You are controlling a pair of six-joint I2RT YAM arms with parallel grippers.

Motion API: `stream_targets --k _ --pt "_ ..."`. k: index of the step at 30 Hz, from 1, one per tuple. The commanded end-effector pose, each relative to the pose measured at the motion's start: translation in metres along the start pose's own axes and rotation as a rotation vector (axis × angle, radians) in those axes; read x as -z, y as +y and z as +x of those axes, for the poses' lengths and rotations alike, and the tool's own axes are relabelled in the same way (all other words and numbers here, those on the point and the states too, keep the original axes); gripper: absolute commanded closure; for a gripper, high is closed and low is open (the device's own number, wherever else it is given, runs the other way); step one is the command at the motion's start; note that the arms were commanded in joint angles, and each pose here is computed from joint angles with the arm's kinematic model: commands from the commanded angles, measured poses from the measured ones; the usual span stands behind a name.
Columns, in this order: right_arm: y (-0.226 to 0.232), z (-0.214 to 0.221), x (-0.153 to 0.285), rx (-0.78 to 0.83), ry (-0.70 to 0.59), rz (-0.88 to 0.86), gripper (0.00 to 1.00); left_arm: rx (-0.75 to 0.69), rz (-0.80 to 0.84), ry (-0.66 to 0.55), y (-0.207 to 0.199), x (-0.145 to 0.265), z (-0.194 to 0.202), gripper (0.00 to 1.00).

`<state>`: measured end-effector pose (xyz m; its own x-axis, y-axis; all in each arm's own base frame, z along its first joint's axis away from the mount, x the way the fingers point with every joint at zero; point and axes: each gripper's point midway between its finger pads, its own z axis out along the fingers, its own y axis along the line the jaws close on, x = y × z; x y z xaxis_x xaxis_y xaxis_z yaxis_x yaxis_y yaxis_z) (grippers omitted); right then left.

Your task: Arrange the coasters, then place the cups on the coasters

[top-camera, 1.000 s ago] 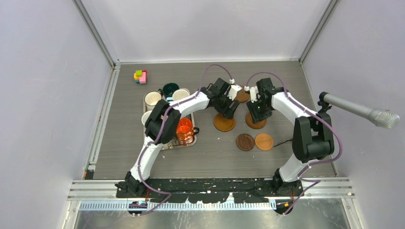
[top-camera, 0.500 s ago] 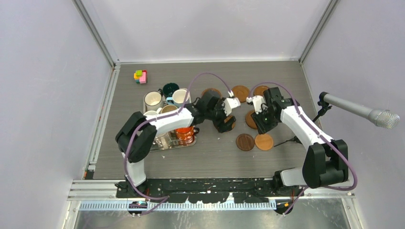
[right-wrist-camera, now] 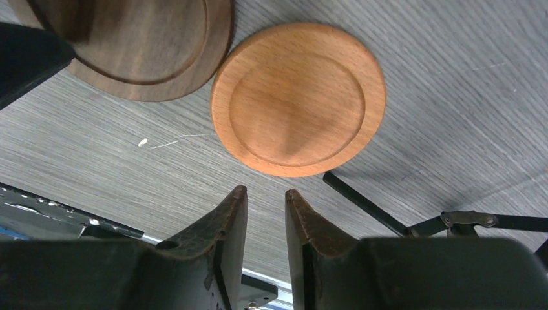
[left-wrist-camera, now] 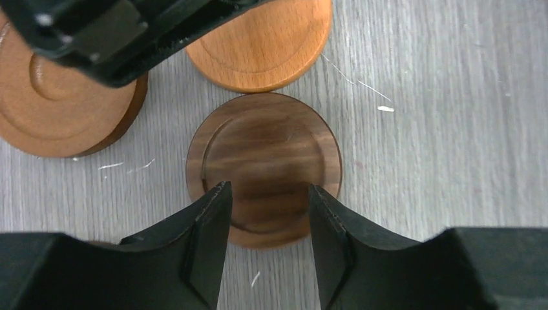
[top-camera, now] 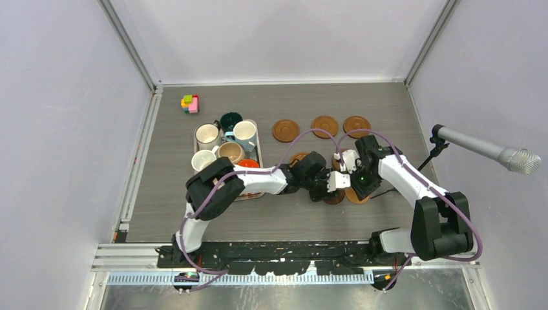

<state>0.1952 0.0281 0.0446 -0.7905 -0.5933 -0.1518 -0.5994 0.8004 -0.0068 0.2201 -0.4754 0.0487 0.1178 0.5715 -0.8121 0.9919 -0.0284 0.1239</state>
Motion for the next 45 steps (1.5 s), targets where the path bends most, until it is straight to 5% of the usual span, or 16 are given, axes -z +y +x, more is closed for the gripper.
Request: stream_targets --k 1,23,38,45 --pt "-0.007 0.003 0.005 0.017 -0.017 0.055 0.67 -0.072 -0.067 -0.002 0.019 -0.012 -0.013 0.52" --pt "0.007 0.006 -0.02 0.142 0.035 -0.074 0.71 -0.154 0.172 0.175 -0.047 0.048 0.047 0.63" --pt "0.057 0.032 -0.008 0.268 0.164 -0.347 0.75 -0.051 0.053 -0.009 -0.007 0.085 0.009 0.54" --pt "0.036 -0.014 0.016 0.171 -0.039 -0.182 0.55 -0.037 -0.009 -0.019 0.008 0.097 0.007 0.5"
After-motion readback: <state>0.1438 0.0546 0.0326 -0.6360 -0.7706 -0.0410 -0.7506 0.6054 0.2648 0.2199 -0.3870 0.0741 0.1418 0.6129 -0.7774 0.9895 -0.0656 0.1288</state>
